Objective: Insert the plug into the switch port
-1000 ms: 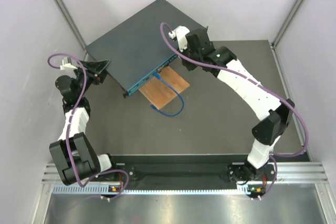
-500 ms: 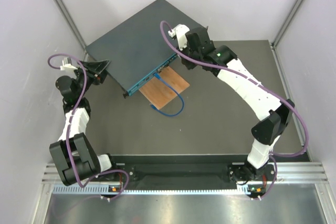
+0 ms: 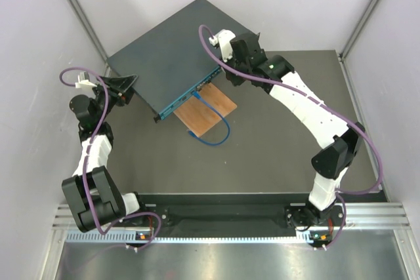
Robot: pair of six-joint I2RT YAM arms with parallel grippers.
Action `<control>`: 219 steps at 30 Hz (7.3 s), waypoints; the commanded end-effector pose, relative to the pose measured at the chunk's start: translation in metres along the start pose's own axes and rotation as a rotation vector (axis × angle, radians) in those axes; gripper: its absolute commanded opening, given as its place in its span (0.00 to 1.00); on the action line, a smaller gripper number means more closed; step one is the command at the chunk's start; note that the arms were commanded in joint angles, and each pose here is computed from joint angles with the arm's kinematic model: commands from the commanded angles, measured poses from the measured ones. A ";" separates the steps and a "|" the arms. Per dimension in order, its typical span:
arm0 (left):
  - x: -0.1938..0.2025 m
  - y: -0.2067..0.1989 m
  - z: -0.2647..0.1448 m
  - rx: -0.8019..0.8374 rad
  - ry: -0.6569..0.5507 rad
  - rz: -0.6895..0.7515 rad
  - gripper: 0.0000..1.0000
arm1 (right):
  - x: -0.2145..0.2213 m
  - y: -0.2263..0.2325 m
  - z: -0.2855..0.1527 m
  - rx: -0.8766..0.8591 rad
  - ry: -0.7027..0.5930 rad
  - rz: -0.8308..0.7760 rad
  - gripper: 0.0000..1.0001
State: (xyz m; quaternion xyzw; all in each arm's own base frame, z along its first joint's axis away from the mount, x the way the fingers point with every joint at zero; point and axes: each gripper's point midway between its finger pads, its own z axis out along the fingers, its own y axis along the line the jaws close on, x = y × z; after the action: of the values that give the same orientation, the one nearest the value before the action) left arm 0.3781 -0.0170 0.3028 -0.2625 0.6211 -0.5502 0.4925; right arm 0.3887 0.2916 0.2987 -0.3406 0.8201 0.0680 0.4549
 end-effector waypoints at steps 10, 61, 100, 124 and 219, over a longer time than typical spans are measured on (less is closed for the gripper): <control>0.035 -0.008 0.002 0.063 0.119 0.139 0.00 | -0.073 0.036 0.000 -0.153 -0.278 0.033 0.00; 0.039 -0.001 0.007 0.048 0.130 0.118 0.00 | -0.150 0.074 -0.011 -0.252 -0.548 -0.012 0.03; 0.039 -0.007 0.009 0.047 0.137 0.147 0.00 | -0.033 0.030 -0.042 -0.291 -0.276 -0.068 0.87; 0.036 -0.009 0.010 0.046 0.137 0.166 0.00 | -0.003 -0.026 -0.010 -0.188 -0.175 0.067 0.11; 0.042 0.009 0.014 0.010 0.156 0.149 0.00 | -0.112 0.011 0.025 -0.166 -0.392 0.115 0.00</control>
State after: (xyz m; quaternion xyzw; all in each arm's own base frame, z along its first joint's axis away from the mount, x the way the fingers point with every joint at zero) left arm 0.3815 -0.0180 0.3015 -0.2667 0.6258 -0.5397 0.4960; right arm 0.4158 0.3087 0.2921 -0.3283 0.8199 0.1570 0.4419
